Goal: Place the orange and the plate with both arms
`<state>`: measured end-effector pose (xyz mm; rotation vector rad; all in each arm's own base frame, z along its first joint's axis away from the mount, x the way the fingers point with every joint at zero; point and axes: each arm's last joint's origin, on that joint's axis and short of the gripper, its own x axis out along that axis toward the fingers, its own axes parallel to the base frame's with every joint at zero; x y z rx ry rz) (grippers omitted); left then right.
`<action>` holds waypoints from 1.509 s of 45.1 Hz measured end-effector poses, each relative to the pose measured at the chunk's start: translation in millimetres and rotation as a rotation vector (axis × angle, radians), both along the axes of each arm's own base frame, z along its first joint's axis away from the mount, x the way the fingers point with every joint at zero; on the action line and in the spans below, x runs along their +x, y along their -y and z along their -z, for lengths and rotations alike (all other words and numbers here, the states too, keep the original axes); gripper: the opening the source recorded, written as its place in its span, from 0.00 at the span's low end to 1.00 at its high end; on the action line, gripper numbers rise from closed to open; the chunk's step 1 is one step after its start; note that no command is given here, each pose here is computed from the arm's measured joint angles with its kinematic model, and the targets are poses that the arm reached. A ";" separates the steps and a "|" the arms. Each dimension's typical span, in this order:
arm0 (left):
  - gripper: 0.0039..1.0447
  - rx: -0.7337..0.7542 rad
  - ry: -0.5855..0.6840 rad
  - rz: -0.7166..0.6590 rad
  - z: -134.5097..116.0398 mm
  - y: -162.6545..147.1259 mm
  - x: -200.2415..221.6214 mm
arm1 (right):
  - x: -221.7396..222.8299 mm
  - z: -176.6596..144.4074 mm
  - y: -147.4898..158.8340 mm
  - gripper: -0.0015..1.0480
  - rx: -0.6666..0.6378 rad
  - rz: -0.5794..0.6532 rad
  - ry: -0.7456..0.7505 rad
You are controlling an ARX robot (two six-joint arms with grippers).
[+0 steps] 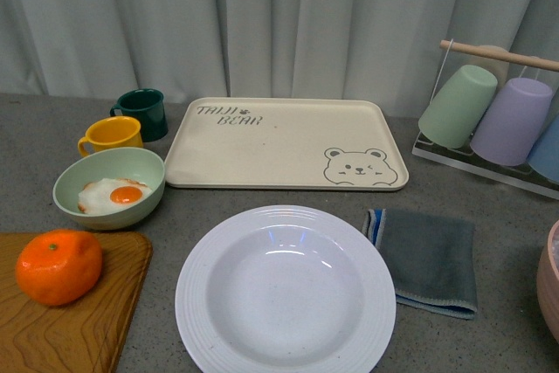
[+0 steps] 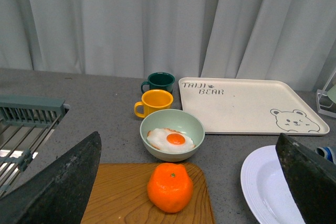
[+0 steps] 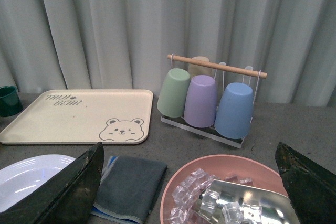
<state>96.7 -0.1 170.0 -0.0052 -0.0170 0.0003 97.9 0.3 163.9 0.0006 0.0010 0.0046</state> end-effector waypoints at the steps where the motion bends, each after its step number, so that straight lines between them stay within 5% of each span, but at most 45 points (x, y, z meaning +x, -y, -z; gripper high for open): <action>1: 0.94 0.000 0.000 0.000 0.0 0.0 0.0 | 0.0 0.0 0.0 0.91 0.000 0.000 0.000; 47: 0.94 -0.002 -0.005 -0.003 0.0 0.0 0.1 | 0.0 0.0 0.0 0.91 0.000 0.000 0.000; 51: 0.94 -0.097 -0.180 -0.014 6.3 2.2 7.0 | 0.0 0.0 0.0 0.91 0.000 0.000 0.000; 68: 0.94 -0.151 -0.423 0.104 -0.6 26.2 95.4 | 0.0 -0.1 0.0 0.91 0.000 0.000 0.001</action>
